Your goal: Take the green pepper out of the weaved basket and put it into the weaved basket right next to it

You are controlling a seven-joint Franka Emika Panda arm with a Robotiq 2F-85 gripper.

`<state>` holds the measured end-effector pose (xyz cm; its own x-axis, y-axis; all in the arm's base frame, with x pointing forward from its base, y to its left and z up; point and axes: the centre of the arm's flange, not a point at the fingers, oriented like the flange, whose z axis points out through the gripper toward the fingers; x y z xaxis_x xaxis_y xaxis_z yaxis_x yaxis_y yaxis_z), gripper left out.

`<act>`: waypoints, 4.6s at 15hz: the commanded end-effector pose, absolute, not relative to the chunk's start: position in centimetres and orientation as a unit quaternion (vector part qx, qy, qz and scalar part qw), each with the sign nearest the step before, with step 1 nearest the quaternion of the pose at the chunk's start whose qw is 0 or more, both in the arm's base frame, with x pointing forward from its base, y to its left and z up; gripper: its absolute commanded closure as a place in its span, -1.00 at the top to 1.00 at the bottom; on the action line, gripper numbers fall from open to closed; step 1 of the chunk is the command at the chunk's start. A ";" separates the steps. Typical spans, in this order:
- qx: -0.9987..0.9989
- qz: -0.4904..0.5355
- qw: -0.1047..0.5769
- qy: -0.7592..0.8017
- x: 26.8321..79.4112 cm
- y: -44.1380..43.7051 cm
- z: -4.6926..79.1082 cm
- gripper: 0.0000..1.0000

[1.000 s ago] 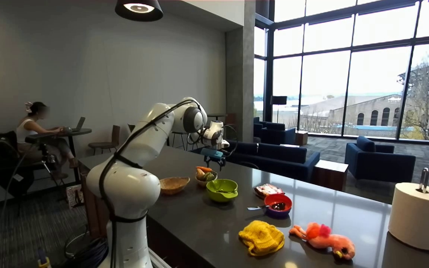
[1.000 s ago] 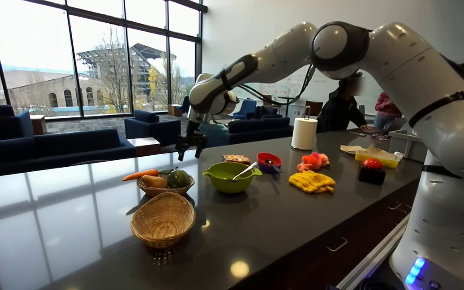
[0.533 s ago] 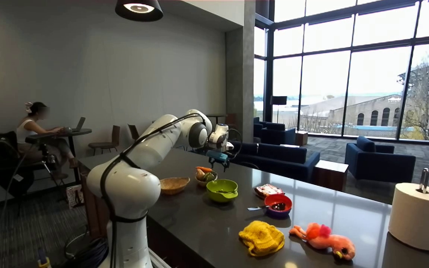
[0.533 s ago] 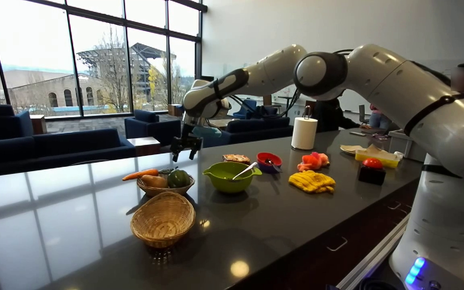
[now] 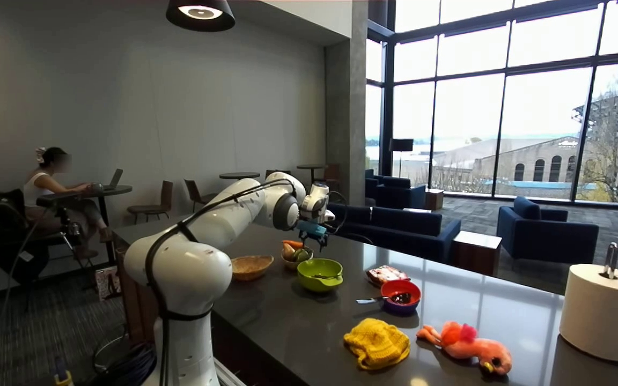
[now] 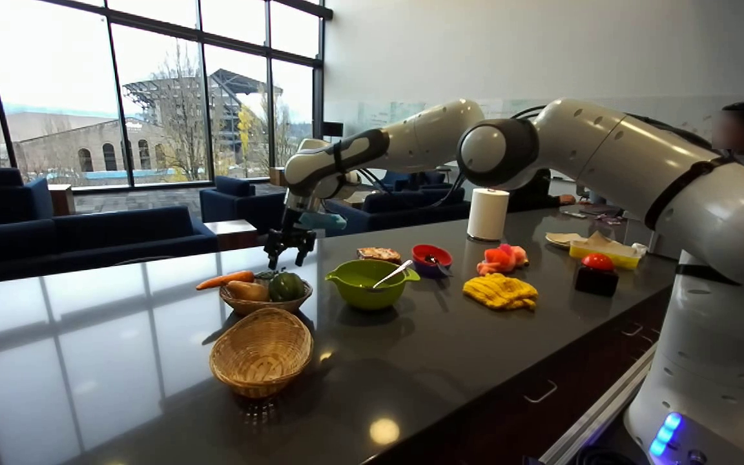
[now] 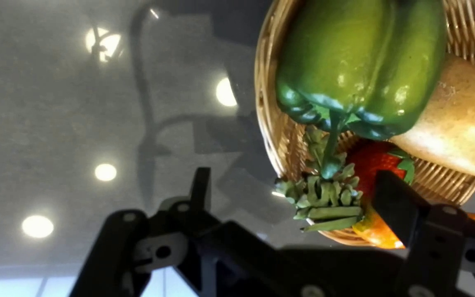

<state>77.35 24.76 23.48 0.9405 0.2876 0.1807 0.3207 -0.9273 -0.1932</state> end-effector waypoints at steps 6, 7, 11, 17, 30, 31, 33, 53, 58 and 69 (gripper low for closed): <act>-0.981 -0.055 0.107 -0.155 80.3 27.1 23.5 -0.11; -0.981 -0.055 0.107 -0.153 80.3 26.9 23.6 -0.30; -0.983 -0.059 0.103 -0.142 80.3 26.5 24.0 -0.87; -0.984 -0.058 0.103 -0.133 80.1 26.3 24.2 -0.43; -0.988 -0.058 0.099 -0.106 79.0 26.7 25.0 1.00; -0.988 -0.058 0.100 -0.103 78.9 26.7 25.0 1.00; -0.989 -0.056 0.099 -0.096 78.7 26.4 24.8 1.00; -0.994 -0.036 0.096 -0.027 77.2 26.4 24.3 0.22; -0.995 -0.033 0.092 -0.010 76.9 26.2 24.2 -0.57; -0.996 -0.038 0.075 0.018 76.4 26.3 25.0 -0.97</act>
<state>77.41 26.26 23.76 0.9971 -0.0282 0.0712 -0.0139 -0.9810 -0.1937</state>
